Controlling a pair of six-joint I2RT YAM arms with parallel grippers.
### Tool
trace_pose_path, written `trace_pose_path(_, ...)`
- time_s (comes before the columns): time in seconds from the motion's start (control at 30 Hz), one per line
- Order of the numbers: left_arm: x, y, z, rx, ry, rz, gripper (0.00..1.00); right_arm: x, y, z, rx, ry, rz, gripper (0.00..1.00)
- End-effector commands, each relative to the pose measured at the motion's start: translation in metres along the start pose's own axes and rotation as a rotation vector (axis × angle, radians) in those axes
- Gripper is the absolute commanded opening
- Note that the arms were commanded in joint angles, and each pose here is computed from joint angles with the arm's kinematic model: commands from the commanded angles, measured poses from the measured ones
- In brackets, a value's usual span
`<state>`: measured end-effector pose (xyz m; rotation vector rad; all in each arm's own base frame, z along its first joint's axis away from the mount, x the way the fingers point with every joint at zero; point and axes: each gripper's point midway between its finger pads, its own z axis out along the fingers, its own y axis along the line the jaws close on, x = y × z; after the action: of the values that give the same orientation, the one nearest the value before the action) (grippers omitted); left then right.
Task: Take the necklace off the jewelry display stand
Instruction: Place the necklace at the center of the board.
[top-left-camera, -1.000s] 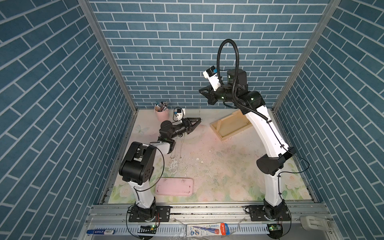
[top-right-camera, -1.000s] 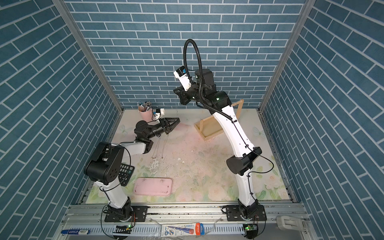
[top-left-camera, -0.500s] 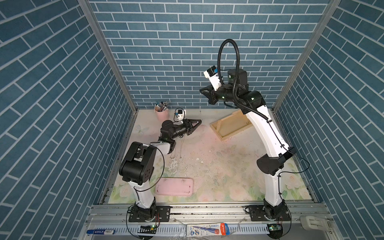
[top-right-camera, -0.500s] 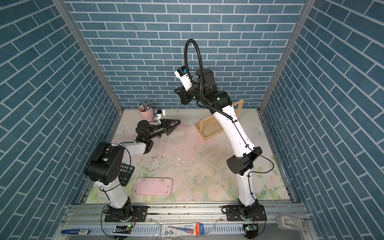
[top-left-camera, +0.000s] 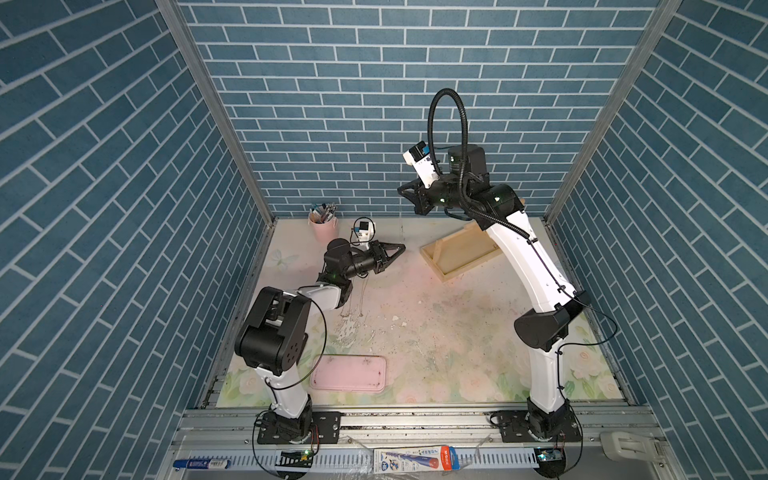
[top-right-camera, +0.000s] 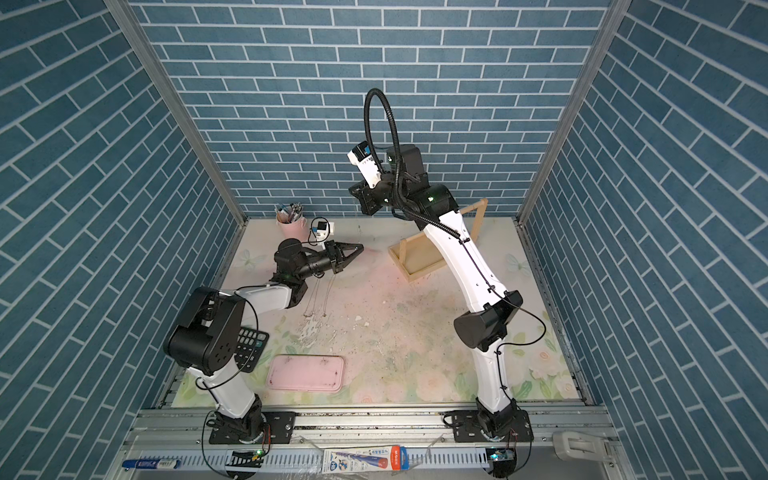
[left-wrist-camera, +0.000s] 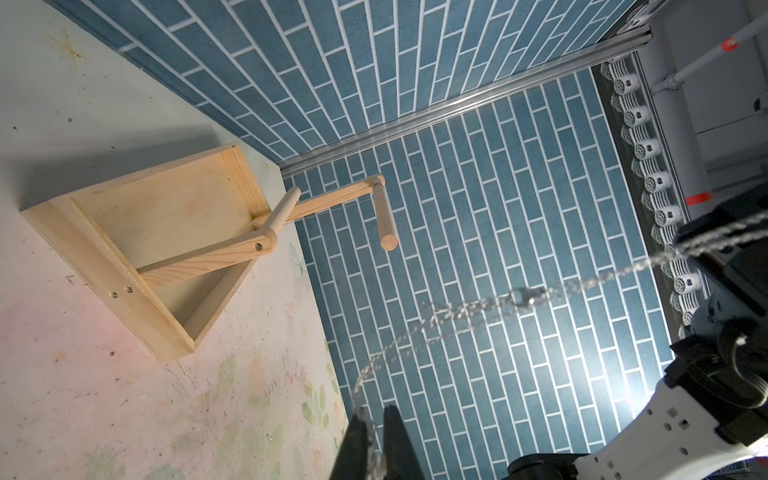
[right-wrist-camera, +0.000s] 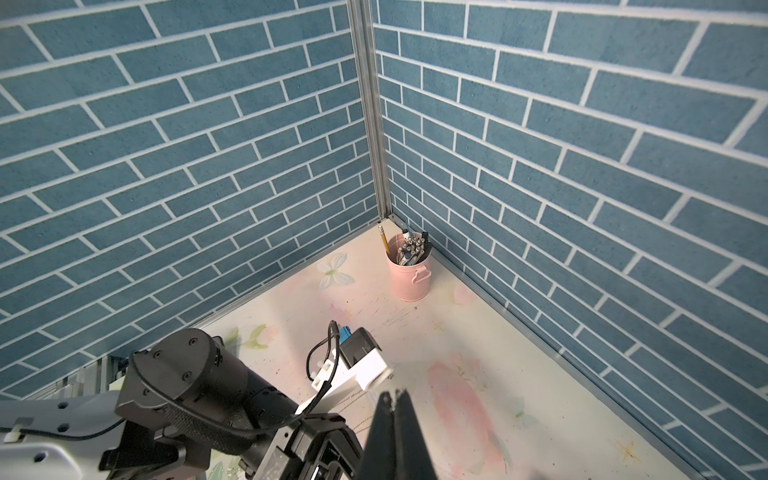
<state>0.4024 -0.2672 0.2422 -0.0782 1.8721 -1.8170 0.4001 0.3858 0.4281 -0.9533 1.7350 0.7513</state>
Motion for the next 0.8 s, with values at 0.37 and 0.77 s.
trace_pose_path(0.37,0.039,0.016,-0.007,-0.223,0.043,0.076,0.09,0.016,-0.007,-0.009,0.065,0.005,0.056,0.00)
trace_pose_path(0.77,0.076,0.077,-0.043,-0.386,0.018,-0.031,0.10,0.099,-0.009,0.024,0.058,0.115,0.195,0.00)
